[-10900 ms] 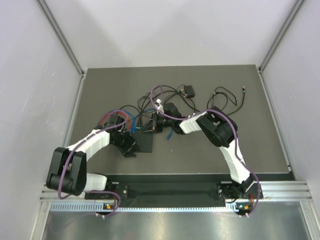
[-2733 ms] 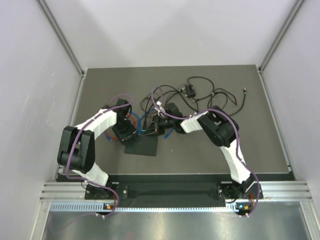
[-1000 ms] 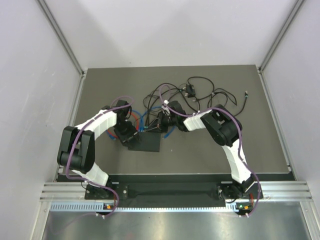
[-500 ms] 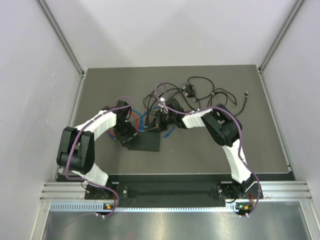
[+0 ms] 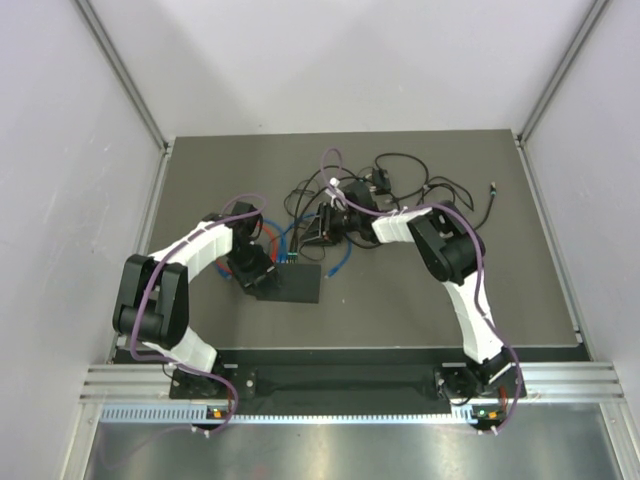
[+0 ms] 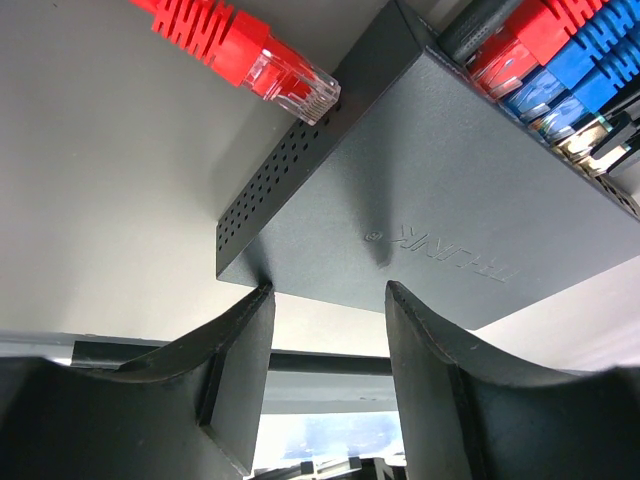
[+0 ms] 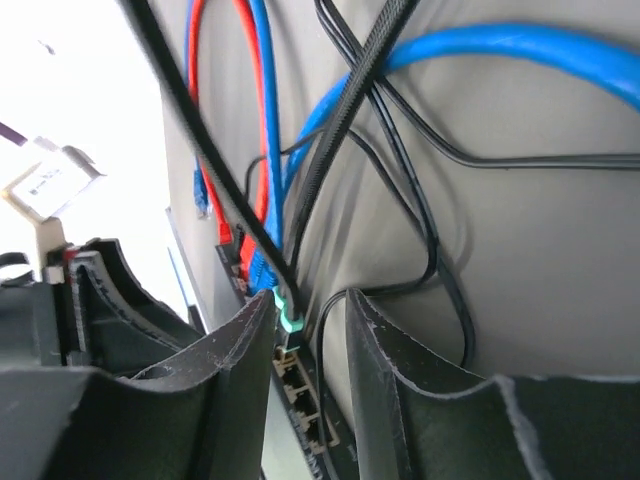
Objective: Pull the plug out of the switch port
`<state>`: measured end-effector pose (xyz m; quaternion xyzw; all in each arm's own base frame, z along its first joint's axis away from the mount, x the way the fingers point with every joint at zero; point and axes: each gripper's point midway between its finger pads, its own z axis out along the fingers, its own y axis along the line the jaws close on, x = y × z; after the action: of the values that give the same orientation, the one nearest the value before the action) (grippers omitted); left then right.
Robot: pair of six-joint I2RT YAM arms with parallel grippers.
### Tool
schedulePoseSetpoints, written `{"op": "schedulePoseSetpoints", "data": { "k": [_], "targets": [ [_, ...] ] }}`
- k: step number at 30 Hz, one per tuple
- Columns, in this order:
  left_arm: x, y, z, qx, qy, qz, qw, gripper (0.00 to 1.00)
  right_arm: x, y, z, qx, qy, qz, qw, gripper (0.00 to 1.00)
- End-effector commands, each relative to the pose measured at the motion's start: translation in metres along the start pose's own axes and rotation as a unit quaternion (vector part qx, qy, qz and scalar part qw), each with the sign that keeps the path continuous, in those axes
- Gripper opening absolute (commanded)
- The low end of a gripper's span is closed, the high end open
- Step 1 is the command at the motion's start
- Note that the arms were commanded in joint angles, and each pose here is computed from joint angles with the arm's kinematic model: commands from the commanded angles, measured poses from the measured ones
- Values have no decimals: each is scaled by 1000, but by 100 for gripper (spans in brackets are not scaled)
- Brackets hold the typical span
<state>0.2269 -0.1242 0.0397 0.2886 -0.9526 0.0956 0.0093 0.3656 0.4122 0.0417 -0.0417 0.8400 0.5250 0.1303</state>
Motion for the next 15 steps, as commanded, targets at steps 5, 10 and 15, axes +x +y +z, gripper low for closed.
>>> {"op": "schedulePoseSetpoints", "data": {
  "k": [5, 10, 15],
  "targets": [
    [-2, 34, 27, -71, -8, 15, 997, 54, 12, 20, -8, -9, 15, -91, 996, 38],
    [-3, 34, 27, -72, -8, 17, 997, 54, 0, 24, -27, 63, 9, -184, 981, 49],
    [-3, 33, 27, -71, -6, 17, 997, 54, 19, 39, -28, 24, 58, -154, 986, 45]
  ]
}}
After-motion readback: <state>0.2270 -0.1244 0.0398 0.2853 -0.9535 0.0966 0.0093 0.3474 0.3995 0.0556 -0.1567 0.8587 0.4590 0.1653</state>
